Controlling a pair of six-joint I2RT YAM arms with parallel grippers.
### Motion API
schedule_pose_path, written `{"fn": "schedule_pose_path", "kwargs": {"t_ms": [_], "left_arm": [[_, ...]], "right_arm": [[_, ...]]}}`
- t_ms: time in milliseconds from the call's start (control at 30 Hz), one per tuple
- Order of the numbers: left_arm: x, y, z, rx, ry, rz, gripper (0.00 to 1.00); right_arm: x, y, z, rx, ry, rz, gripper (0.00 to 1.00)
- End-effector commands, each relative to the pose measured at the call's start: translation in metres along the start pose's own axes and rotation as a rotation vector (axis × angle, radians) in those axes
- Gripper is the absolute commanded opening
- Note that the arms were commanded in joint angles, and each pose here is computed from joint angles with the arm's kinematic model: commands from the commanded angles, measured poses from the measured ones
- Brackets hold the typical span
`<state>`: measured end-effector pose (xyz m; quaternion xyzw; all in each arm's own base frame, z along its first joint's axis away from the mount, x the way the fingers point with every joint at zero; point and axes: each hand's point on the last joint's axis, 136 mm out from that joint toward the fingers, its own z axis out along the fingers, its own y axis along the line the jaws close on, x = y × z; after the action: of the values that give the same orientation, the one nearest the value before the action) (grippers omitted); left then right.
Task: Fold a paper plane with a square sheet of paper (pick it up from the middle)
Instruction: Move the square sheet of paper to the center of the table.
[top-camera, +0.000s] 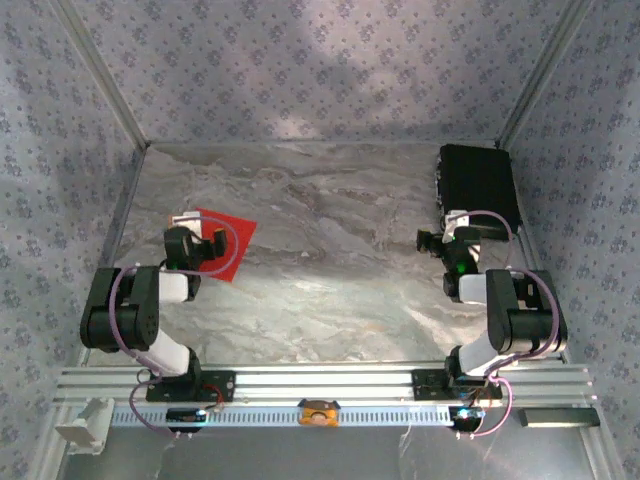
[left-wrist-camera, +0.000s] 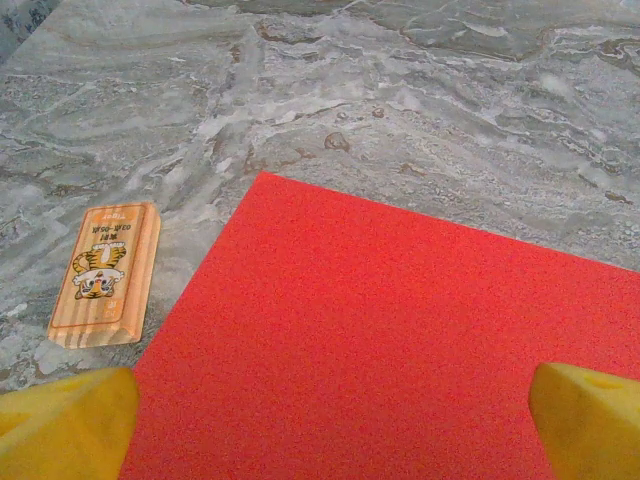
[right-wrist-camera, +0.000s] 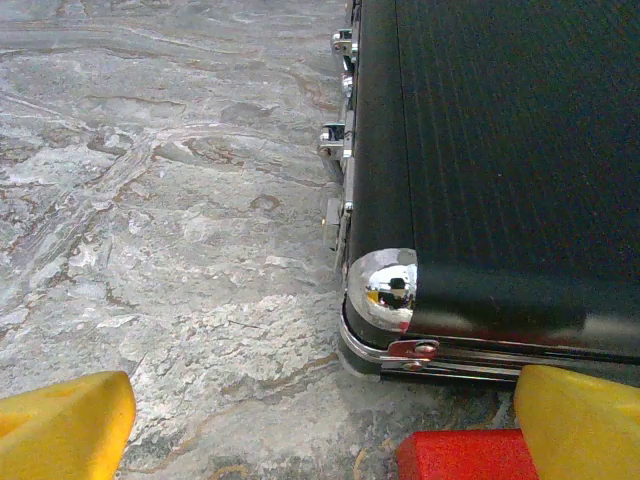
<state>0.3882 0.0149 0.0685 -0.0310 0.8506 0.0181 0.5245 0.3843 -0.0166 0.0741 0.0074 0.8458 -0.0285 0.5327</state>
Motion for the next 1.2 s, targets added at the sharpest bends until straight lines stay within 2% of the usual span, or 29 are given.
{"fn": "schedule_pose_path", "kwargs": {"t_ms": [0,867,1033,1100,1167], "left_arm": [[-0.023,-0.005,0.0,0.021,-0.072,0.006,1.0],[-0.022,-0.003,0.0,0.019,-0.071,0.001,1.0],[-0.022,-0.012,-0.005,0.048,-0.09,0.033,1.0],[-0.028,-0.013,-0.011,0.051,-0.108,0.034,1.0],[-0.038,-0.013,-0.017,0.057,-0.096,0.026,1.0]], "right_arm": [[-0.009,0.0,0.003,-0.004,-0.023,-0.002,0.99],[-0.01,0.0,0.003,-0.007,-0.026,0.002,0.99],[-0.01,0.007,-0.002,-0.03,-0.043,-0.028,0.99],[-0.013,0.01,-0.006,-0.031,-0.063,-0.042,0.92],[-0.018,0.01,-0.012,-0.018,-0.077,-0.056,0.91]]}}
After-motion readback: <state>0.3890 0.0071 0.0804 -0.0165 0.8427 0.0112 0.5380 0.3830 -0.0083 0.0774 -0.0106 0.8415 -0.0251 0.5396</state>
